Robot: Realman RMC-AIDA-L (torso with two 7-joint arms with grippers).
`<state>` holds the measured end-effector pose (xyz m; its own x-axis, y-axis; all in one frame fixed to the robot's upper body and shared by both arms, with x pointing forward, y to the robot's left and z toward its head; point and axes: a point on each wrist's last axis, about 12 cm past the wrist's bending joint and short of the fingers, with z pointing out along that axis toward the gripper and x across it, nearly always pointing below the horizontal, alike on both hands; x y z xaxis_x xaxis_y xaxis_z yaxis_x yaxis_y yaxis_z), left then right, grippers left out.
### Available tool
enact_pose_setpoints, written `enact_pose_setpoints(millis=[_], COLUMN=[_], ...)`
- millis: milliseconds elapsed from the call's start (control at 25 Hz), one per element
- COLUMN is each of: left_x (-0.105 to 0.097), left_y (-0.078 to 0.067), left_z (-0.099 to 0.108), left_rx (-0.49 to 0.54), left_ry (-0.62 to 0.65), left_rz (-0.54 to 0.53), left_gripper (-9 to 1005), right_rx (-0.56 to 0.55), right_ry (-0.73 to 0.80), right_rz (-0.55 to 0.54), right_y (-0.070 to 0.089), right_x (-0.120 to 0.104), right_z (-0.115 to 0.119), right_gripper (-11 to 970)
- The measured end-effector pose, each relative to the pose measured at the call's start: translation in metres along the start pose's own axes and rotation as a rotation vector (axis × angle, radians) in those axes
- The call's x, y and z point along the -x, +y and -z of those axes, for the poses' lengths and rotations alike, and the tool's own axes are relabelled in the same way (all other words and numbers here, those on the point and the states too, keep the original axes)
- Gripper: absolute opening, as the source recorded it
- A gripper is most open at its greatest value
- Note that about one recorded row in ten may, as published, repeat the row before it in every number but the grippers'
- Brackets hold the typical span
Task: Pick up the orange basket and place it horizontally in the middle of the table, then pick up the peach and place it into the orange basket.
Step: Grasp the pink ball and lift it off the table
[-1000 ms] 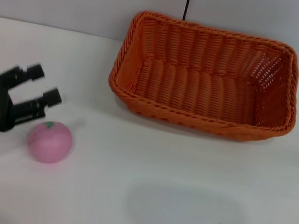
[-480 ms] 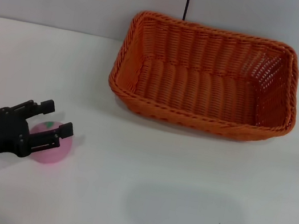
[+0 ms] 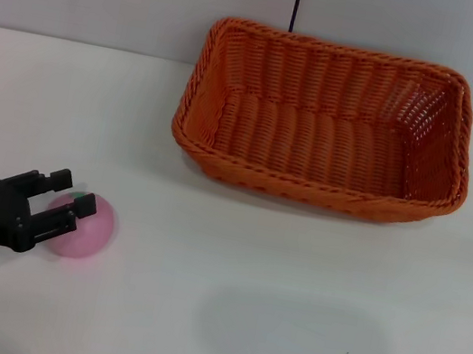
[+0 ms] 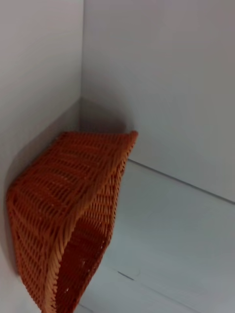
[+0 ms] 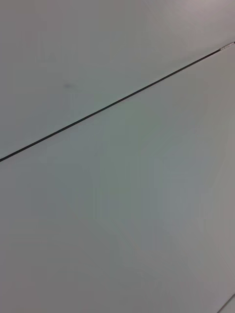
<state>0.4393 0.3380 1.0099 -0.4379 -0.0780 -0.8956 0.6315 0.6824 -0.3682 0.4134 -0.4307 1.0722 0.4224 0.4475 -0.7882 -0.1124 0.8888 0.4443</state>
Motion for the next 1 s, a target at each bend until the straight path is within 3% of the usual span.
enact_pose_setpoints(millis=[120,560,880,1000], left_x=[-0.0006,-0.0006,-0.0016,-0.0015], left_y=[0.0011,0.0012,0.001,0.0013], left_z=[0.0002,-0.002,-0.0026,-0.0027], left_rx=[0.009,0.003,-0.005,-0.005], left_ry=[0.006,0.019,0.038,0.039], left_rz=[0.003,0.001,-0.003,-0.004], left_gripper=[642,652,486,378], right_rx=[-0.003,-0.002,-0.002,-0.002], right_ry=[0.005,0.01,0.01,0.01], right_rz=[-0.002,-0.004,-0.004,-0.004], right_y=[-0.0003,-0.0001,-0.0002,-0.0001], right_x=[-0.0009,-0.0017,-0.0016,-0.0016], right_z=[-0.0009,-0.0012,-0.0012,-0.0012], right_gripper=[529,529,529,529])
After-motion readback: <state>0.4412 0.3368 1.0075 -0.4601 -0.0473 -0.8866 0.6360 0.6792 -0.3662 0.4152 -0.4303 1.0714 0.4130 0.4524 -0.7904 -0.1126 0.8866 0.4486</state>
